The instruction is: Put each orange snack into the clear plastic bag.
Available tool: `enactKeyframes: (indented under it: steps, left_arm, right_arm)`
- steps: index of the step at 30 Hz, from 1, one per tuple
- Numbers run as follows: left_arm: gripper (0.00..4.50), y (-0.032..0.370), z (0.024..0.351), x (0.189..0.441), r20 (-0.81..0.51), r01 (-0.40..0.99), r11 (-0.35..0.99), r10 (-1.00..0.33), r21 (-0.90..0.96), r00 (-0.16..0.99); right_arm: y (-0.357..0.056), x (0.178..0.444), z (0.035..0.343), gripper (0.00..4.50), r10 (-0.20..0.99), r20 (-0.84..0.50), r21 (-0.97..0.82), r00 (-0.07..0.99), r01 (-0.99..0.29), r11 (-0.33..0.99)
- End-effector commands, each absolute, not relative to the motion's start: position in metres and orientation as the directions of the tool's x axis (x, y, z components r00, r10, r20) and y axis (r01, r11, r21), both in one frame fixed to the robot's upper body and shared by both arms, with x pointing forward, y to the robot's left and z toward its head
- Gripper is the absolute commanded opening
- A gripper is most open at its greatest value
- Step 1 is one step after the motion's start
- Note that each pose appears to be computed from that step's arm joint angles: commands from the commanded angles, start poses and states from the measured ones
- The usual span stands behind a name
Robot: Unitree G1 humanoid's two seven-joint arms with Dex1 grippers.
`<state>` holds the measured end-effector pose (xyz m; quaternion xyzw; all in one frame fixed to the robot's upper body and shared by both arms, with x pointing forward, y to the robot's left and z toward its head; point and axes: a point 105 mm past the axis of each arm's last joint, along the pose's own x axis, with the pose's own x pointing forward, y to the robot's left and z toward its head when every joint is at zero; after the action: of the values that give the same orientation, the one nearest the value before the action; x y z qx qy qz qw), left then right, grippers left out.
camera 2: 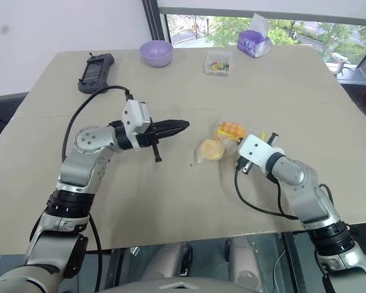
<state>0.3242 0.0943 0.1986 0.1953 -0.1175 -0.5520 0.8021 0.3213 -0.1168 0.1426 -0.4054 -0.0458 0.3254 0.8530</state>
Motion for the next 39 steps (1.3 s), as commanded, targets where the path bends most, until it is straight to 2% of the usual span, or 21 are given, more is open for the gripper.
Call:
enactKeyframes:
  steps: [1,2,11,20,23,26,34,39]
  left_arm:
    - [1.69,0.090,0.220,0.323,-0.054,0.818,0.251,-0.945,0.518,0.324]
    - [2.12,0.089,0.223,0.325,-0.077,0.815,0.227,-0.946,0.533,0.314]
    - [2.12,0.079,0.232,0.330,-0.242,0.806,0.022,-0.949,0.591,0.203]
    - [2.12,0.073,0.221,0.344,-0.329,0.803,-0.060,-0.928,0.593,0.173]
    - [1.31,0.067,0.223,0.348,-0.314,0.800,-0.057,-0.934,0.597,0.168]
    - [0.04,0.065,0.221,0.347,-0.318,0.799,-0.070,-0.935,0.597,0.155]
    - [0.04,0.065,0.224,0.342,-0.300,0.789,-0.077,-0.944,0.610,0.140]
    - [0.04,0.066,0.225,0.330,-0.272,0.761,-0.087,-0.955,0.643,0.120]
  right_arm:
    - [-0.099,0.307,0.176,0.00,0.673,-0.101,-0.721,0.732,-0.520,0.457]
    - [-0.096,0.305,0.179,0.00,0.684,-0.099,-0.716,0.723,-0.529,0.455]
    - [-0.080,0.302,0.189,0.00,0.721,-0.112,-0.731,0.683,-0.548,0.406]
    - [-0.067,0.304,0.193,0.00,0.737,-0.103,-0.743,0.667,-0.545,0.389]
    - [-0.065,0.305,0.194,0.00,0.739,-0.099,-0.746,0.666,-0.541,0.388]
    - [-0.063,0.305,0.194,0.00,0.739,-0.097,-0.747,0.666,-0.539,0.388]
    - [-0.065,0.307,0.192,0.00,0.715,-0.101,-0.760,0.692,-0.517,0.393]
    - [-0.076,0.311,0.185,0.00,0.670,-0.123,-0.773,0.732,-0.494,0.398]
